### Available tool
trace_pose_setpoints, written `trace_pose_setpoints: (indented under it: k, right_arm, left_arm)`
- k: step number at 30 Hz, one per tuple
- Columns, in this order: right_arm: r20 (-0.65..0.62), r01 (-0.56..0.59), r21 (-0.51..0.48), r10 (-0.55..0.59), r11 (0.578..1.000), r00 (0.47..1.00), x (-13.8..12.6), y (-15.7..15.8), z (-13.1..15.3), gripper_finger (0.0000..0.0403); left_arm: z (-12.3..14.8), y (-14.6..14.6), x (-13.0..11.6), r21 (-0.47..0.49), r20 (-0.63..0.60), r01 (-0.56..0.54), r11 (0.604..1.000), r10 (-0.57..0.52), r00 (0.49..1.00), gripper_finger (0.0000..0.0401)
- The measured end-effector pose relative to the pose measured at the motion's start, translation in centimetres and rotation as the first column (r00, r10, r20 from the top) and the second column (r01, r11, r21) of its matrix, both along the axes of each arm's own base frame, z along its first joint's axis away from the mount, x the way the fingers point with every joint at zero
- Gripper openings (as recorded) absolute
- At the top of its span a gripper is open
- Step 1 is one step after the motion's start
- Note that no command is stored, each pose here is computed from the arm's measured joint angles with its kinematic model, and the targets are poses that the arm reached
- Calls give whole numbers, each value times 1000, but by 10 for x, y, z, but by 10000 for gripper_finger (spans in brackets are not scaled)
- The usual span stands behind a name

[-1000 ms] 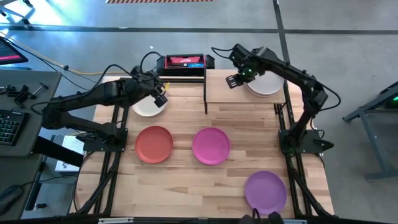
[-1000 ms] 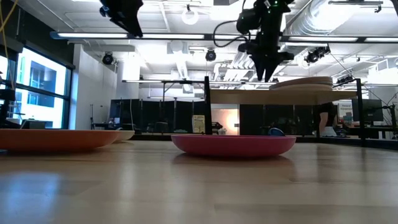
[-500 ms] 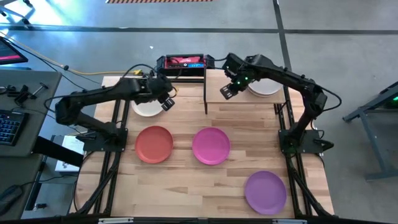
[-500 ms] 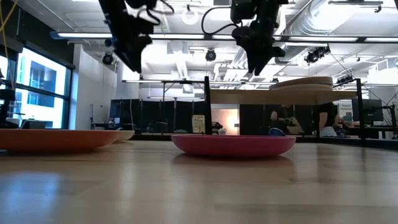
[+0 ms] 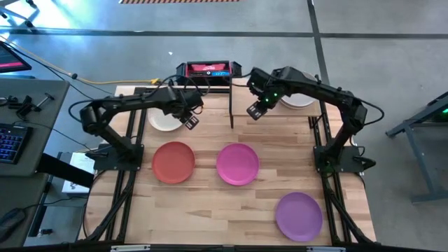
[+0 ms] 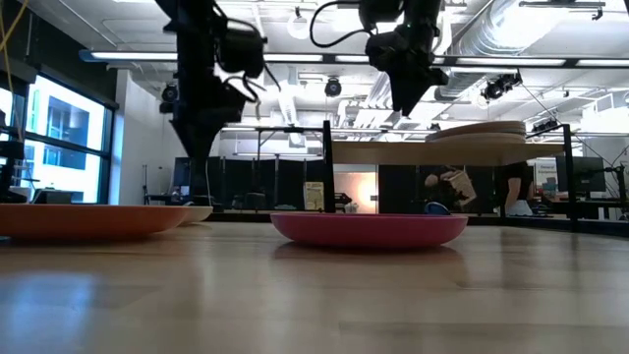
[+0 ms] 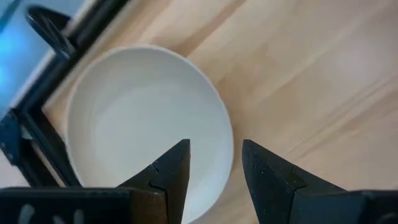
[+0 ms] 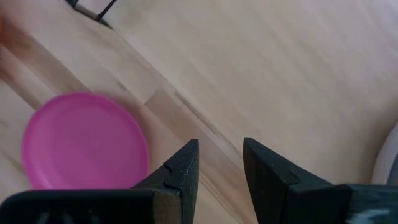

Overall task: Place and stack plates onto a shelf
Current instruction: Put the cream plate on the shelf

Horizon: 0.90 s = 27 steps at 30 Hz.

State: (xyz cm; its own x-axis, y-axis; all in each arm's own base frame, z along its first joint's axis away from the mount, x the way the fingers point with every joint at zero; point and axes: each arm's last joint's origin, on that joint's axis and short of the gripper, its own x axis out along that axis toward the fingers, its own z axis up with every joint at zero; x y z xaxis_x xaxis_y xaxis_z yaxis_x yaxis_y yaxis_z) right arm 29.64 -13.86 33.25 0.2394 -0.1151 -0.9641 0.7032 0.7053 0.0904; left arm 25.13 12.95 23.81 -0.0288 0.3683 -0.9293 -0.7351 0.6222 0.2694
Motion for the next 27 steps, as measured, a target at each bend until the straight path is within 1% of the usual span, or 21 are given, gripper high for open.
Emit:
trace_pose_setpoints:
  k: [6, 13, 18, 27]
  right_arm:
    - [0, -4, 0, 4, 1000, 1000, 1, 2, 0, 105]
    - [4, -3, -2, 3, 1000, 1000, 1, 1, 0, 105]
    - [16, 0, -8, 0, 1000, 1000, 2, 0, 0, 105]
    - [37, 4, -16, -4, 1000, 999, 4, -1, 1, 105]
  left_arm:
    - [-22, 2, -7, -88, -44, -37, 995, 33, 998, 136]
    - [-32, 0, -12, -107, -71, -47, 993, 39, 997, 136]
    - [-41, -3, -13, -173, -49, -25, 985, 17, 999, 136]
    - [-42, -2, -10, -161, -19, 15, 987, -19, 1000, 136]
